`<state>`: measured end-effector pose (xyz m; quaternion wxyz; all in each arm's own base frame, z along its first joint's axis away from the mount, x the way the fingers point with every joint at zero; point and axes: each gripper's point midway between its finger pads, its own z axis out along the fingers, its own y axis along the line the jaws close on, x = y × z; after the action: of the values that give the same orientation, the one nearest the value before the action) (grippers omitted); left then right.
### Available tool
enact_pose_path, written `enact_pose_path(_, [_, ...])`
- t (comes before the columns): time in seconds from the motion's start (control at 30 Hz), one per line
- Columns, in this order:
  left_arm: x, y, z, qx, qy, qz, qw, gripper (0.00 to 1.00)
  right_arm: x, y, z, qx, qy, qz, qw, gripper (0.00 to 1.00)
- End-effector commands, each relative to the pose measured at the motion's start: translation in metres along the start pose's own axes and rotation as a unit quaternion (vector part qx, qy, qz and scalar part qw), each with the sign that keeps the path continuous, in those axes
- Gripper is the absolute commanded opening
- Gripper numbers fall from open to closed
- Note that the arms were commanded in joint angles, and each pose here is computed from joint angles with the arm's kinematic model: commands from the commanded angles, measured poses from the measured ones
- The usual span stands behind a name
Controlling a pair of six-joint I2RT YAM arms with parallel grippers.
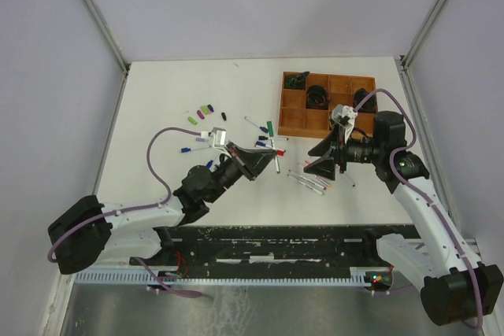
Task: Open the pen caps
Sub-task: Pick up the pen from the center of the board.
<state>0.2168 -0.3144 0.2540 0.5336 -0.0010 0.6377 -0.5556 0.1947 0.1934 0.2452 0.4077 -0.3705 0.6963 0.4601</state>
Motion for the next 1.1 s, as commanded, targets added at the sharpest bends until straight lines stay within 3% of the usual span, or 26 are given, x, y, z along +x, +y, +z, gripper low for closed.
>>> enact_pose_path(0.0, [-0.021,-0.054,0.007,0.091,-0.073,-0.003,0.993,0.03,-0.020,0.015,0.004,-0.051,-0.051,-0.013,0.997,0.74])
enact_pose_path(0.27, [-0.011,-0.084,0.023,0.115,-0.103,0.014,0.988,0.03,-0.014,0.022,0.004,-0.061,-0.055,0.026,0.996,0.80])
enact_pose_path(0.6, [0.000,-0.087,0.038,0.110,-0.115,0.032,0.987,0.03,-0.014,0.026,0.007,-0.082,-0.047,0.089,0.991,0.74])
enact_pose_path(1.07, [0.007,-0.090,0.046,0.120,-0.124,0.044,0.984,0.03,-0.005,0.019,0.016,-0.070,-0.032,0.132,0.988,0.47])
